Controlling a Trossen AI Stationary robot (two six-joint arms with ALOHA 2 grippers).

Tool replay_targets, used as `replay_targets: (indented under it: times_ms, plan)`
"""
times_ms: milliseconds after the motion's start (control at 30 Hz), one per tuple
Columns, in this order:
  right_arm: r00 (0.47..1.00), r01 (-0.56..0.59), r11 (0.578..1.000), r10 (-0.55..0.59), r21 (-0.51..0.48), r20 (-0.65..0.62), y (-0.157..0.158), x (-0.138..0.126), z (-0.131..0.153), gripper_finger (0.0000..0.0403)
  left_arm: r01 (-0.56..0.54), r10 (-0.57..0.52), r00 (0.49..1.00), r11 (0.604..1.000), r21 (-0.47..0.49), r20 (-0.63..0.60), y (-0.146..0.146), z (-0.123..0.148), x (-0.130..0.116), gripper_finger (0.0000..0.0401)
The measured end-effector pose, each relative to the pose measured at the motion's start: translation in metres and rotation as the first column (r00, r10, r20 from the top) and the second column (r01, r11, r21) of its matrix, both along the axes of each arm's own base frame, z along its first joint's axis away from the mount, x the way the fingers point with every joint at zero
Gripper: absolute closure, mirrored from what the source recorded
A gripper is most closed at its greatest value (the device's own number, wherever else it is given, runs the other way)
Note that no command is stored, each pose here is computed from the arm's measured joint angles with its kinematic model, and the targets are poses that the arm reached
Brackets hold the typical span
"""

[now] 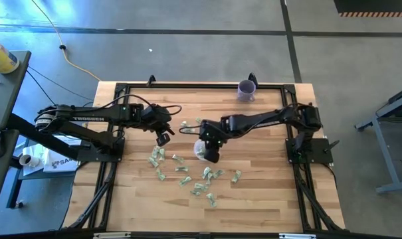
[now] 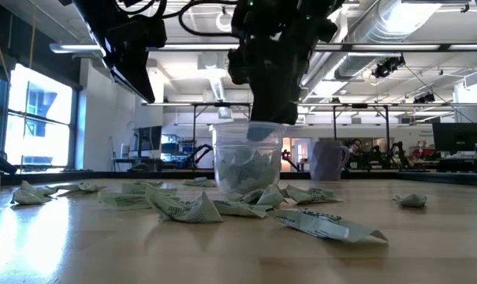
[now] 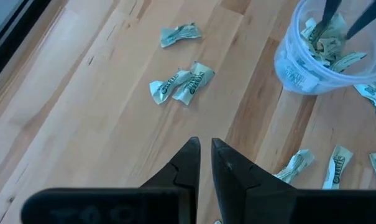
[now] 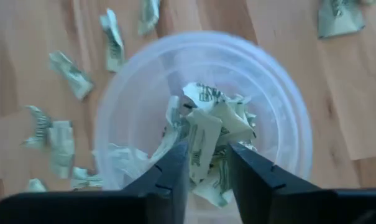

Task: Pick and place Stevia / Truvia into bins
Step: Put the green stevia packet into the transparent container

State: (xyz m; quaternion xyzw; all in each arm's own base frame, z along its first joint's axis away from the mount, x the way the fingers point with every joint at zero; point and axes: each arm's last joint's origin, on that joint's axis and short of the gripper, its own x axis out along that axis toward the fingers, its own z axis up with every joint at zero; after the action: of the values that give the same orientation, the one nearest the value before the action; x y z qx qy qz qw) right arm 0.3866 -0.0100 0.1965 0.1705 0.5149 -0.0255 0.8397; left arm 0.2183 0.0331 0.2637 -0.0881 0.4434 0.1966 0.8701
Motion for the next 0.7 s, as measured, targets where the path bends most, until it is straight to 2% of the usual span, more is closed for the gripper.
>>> replay_targets:
  times_ms: [233, 433, 600, 700]
  plan:
    - [1.0, 0.029, 0.999, -0.029, -0.021, -0.005, 0.001, 0.002, -0.004, 0.0354, 0.005, -0.005, 1.0, 1.0, 0.005, 0.002, 0.0, 0.0, 0.0, 0.0327]
    - [1.0, 0.024, 0.999, -0.023, -0.022, 0.021, 0.002, 0.007, 0.003, 0.0363, 0.004, -0.004, 1.0, 1.0, 0.008, 0.008, 0.0, 0.001, 0.001, 0.0327]
    - [0.998, 0.007, 0.996, -0.002, -0.084, 0.056, 0.004, 0.016, 0.012, 0.0364, 0.004, -0.004, 1.0, 1.0, 0.009, 0.017, 0.0, 0.001, 0.001, 0.0327]
    - [0.996, 0.063, 0.986, -0.051, -0.155, 0.077, -0.009, 0.021, 0.019, 0.0363, 0.002, -0.002, 1.0, 1.0, 0.009, 0.031, 0.0, 0.002, 0.002, 0.0327]
